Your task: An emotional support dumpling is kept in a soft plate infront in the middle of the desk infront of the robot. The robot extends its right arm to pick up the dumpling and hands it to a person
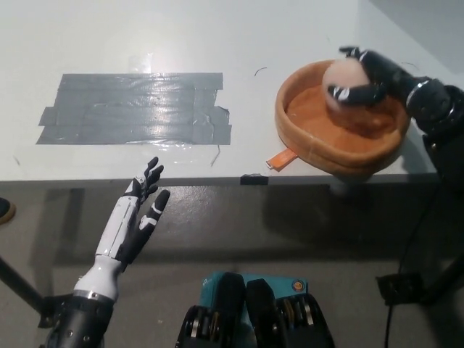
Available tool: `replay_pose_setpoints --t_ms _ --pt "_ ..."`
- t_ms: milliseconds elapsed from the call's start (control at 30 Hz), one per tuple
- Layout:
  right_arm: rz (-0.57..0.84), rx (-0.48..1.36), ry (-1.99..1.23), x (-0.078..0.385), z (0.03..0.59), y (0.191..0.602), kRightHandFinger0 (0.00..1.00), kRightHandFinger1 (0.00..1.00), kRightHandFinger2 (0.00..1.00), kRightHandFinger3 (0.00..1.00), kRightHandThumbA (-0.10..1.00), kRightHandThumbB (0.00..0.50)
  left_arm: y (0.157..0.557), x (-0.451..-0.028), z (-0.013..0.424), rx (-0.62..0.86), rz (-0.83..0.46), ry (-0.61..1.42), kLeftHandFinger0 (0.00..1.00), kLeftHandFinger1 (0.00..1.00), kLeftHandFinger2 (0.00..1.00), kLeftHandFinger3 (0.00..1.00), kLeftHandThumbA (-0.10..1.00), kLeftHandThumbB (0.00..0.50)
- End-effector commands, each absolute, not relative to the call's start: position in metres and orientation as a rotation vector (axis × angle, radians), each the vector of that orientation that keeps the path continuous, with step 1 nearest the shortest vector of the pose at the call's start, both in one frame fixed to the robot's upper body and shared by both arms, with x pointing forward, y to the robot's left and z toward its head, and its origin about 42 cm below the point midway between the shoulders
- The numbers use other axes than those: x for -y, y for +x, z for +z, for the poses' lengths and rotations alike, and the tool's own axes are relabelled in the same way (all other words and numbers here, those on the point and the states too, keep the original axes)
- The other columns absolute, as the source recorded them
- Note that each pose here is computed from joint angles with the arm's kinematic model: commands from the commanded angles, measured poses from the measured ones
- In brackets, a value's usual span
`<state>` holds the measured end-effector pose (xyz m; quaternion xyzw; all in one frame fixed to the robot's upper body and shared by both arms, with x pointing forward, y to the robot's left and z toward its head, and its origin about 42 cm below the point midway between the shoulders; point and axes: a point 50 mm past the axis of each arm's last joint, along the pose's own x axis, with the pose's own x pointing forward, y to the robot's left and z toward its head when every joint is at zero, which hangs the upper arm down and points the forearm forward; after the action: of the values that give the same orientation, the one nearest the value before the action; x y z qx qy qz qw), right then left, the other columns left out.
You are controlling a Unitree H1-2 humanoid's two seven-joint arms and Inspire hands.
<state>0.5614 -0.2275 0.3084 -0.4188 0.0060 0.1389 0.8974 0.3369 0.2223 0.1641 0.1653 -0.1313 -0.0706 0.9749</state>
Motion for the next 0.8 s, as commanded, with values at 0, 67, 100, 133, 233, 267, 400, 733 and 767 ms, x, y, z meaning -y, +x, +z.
replay_pose_setpoints --t_ms 0,67,100,133,233,267,400,733,767 --pt "0.192 0.217 -0.764 0.233 0.376 0.560 0.21 0.67 0.96 0.97 -0.10 0.143 0.338 -0.219 0.174 0.293 -0.153 0.320 1.00 1.00 1.00 1.00 0.90 0.007" --pt "0.175 0.240 -0.694 0.231 0.385 0.558 0.22 0.68 0.94 0.94 -0.10 0.149 0.339 -0.220 0.175 0.297 -0.151 0.326 1.00 1.00 1.00 1.00 0.90 0.007" --pt "0.157 0.251 -0.644 0.229 0.392 0.557 0.24 0.69 0.96 0.94 -0.10 0.151 0.340 -0.221 0.176 0.302 -0.149 0.329 1.00 1.00 1.00 1.00 0.91 0.014" --pt "0.158 0.261 -0.559 0.228 0.394 0.555 0.24 0.70 0.98 0.95 -0.10 0.135 0.337 -0.221 0.174 0.299 -0.148 0.328 1.00 1.00 1.00 1.00 0.91 0.014" --pt "0.156 0.321 -0.434 0.231 0.399 0.549 0.26 0.71 0.99 0.94 -0.10 0.141 0.335 -0.219 0.171 0.284 -0.156 0.320 1.00 1.00 1.00 1.00 0.92 0.028" --pt "0.164 0.328 -0.359 0.231 0.400 0.546 0.23 0.68 0.97 0.93 -0.10 0.142 0.334 -0.218 0.171 0.280 -0.157 0.316 1.00 1.00 1.00 1.00 0.91 0.028" --pt "0.199 0.363 -0.101 0.219 0.404 0.533 0.09 0.51 0.88 0.90 -0.10 0.157 0.332 -0.215 0.168 0.280 -0.167 0.324 1.00 1.00 1.00 1.00 0.89 0.016" --pt "0.273 0.434 -0.063 0.174 0.424 0.502 0.04 0.58 0.98 0.88 -0.10 0.148 0.330 -0.217 0.168 0.277 -0.171 0.331 1.00 1.00 1.00 1.00 0.91 0.022" --pt "0.272 0.440 -0.099 0.170 0.425 0.502 0.03 0.57 0.96 0.91 -0.10 0.145 0.330 -0.217 0.168 0.275 -0.172 0.331 1.00 1.00 1.00 1.00 0.92 0.026"
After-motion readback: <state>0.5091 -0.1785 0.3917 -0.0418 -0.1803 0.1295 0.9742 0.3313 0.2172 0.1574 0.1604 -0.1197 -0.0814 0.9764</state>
